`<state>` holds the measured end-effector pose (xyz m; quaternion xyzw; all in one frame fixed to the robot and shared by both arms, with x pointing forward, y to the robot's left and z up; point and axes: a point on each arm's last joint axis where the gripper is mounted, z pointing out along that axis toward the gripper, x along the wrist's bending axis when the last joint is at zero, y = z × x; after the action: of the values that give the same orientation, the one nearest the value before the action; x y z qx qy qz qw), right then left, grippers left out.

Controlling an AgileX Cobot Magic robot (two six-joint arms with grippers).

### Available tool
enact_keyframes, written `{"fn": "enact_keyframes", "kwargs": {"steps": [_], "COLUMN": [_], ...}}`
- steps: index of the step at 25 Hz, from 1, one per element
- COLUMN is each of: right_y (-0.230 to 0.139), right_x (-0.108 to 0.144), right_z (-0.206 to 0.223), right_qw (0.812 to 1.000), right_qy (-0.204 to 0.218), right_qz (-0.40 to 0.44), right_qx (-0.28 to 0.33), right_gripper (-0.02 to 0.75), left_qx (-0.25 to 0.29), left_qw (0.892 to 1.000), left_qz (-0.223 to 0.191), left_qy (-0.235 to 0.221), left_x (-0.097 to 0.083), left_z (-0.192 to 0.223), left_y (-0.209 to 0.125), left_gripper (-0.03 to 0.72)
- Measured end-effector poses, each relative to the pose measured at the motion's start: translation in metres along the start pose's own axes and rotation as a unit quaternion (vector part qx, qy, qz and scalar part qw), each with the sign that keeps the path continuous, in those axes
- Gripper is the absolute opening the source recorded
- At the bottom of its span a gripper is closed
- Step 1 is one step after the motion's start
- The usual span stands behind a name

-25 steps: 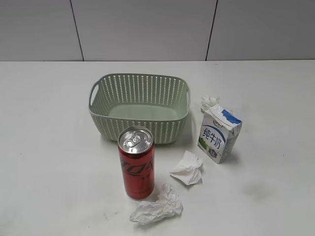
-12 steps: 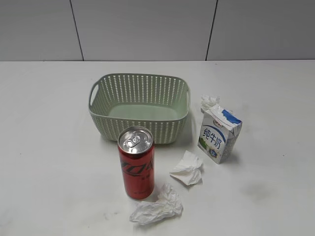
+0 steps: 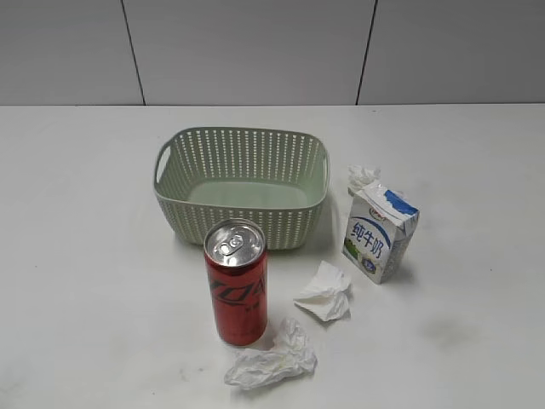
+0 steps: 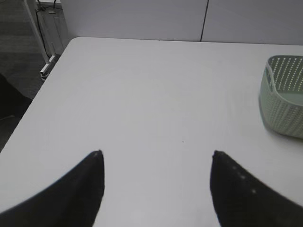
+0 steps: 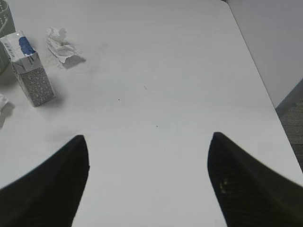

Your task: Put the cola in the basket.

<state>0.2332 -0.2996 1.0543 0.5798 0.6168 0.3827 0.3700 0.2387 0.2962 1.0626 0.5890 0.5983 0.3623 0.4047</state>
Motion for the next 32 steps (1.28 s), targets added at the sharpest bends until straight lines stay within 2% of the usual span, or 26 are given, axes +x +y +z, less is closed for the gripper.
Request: {"fn": "enact_keyframes", "kwargs": {"steps": [3, 7, 14, 18, 23, 27, 30, 32], "right_y": [0.000, 0.000, 0.000, 0.000, 0.000, 0.000, 0.000, 0.000], "right_x": [0.000, 0.000, 0.000, 0.000, 0.000, 0.000, 0.000, 0.000], "right_z": [0.000, 0.000, 0.000, 0.000, 0.000, 0.000, 0.000, 0.000], "right_qw": [1.000, 1.000, 1.000, 1.000, 1.000, 1.000, 1.000, 1.000], "right_qy": [0.000, 0.000, 0.000, 0.000, 0.000, 0.000, 0.000, 0.000], "right_qz": [0.000, 0.000, 0.000, 0.000, 0.000, 0.000, 0.000, 0.000], "right_qx": [0.000, 0.000, 0.000, 0.000, 0.000, 0.000, 0.000, 0.000], "right_gripper": [0.592, 0.591, 0.591, 0.591, 0.591, 0.591, 0.591, 0.591], "left_qx": [0.000, -0.018, 0.003, 0.035, 0.070, 0.115, 0.152, 0.181], "left_qw": [1.000, 1.000, 1.000, 0.999, 0.993, 0.979, 0.959, 0.941], "left_qz": [-0.005, -0.016, -0.025, 0.003, 0.040, 0.100, 0.149, 0.179], "left_qy": [-0.006, -0.016, -0.013, -0.021, -0.082, -0.138, -0.188, -0.224], "left_x": [-0.001, -0.003, -0.002, -0.004, -0.016, -0.037, -0.061, -0.082], "left_z": [0.004, 0.011, 0.043, 0.066, 0.097, 0.119, 0.132, 0.140], "left_y": [0.008, 0.027, 0.069, 0.093, 0.116, 0.126, 0.128, 0.129], "left_gripper": [0.549, 0.613, 0.624, 0.624, 0.624, 0.624, 0.624, 0.624]}}
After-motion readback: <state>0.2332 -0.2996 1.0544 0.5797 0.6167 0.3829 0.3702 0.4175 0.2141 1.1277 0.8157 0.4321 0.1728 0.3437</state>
